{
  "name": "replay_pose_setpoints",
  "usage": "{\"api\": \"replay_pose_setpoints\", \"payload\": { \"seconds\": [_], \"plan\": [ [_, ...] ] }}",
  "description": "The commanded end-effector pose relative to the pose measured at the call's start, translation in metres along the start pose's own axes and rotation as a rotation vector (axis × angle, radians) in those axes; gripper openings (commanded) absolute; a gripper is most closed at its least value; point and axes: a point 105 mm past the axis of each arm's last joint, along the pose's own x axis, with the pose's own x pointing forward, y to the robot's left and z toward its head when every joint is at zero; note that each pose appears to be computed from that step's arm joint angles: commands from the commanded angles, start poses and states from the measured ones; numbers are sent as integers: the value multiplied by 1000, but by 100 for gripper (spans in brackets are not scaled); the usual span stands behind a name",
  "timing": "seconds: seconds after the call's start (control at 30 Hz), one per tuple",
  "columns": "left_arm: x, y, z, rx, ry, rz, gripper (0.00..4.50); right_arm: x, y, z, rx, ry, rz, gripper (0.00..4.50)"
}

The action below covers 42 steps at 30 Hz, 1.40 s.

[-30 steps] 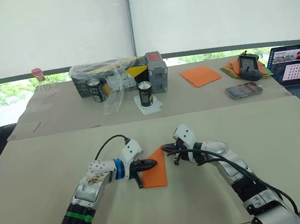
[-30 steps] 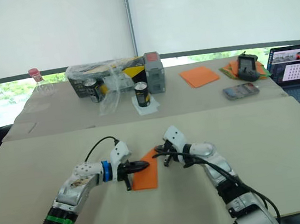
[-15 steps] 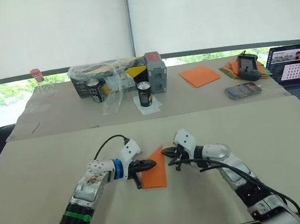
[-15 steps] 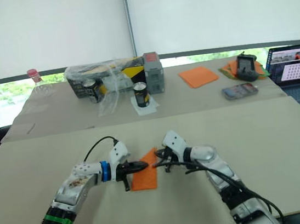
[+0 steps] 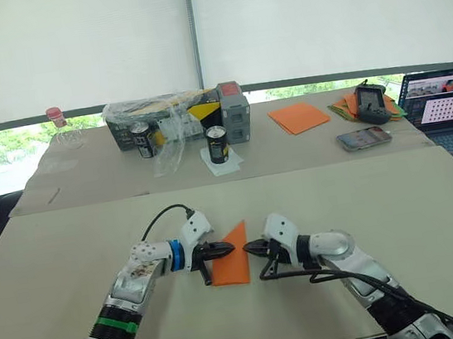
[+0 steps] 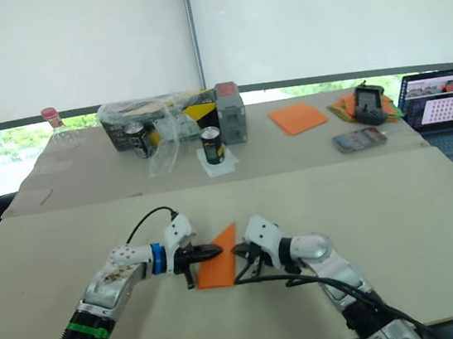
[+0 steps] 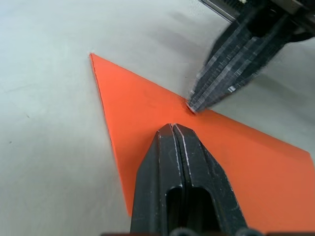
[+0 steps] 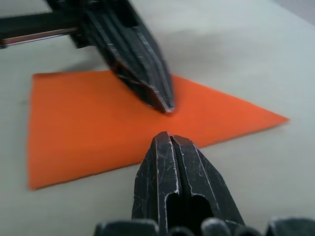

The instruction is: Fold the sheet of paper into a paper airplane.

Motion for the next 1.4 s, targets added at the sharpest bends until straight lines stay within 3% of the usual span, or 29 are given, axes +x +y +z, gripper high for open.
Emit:
{"api": "replay_pose_setpoints", "payload": {
  "seconds": [0.03,0.63,0.73,0.87,1.0,1.23,1.4],
  "plan": [
    [-2,1,-7,1,36,2,3,3,30,-27,53,104,120,0],
    [-5,-2,-11,-4,67,-32,3,-18,87,-27,192,21,229,0],
    [-3,-3,-10,-1,64,-37,3,-21,80,-20,194,-18,198,0],
    [-1,-3,-9,1,58,-38,3,-29,55,16,199,-167,145,0],
    [-1,-2,-9,1,57,-35,3,-30,33,30,179,-202,100,0],
    [-4,-1,-9,3,53,-23,3,-11,-4,-3,148,-28,2,0],
    [-4,-1,-9,5,53,-19,3,-7,15,-10,176,-43,89,0]
  ]
}}
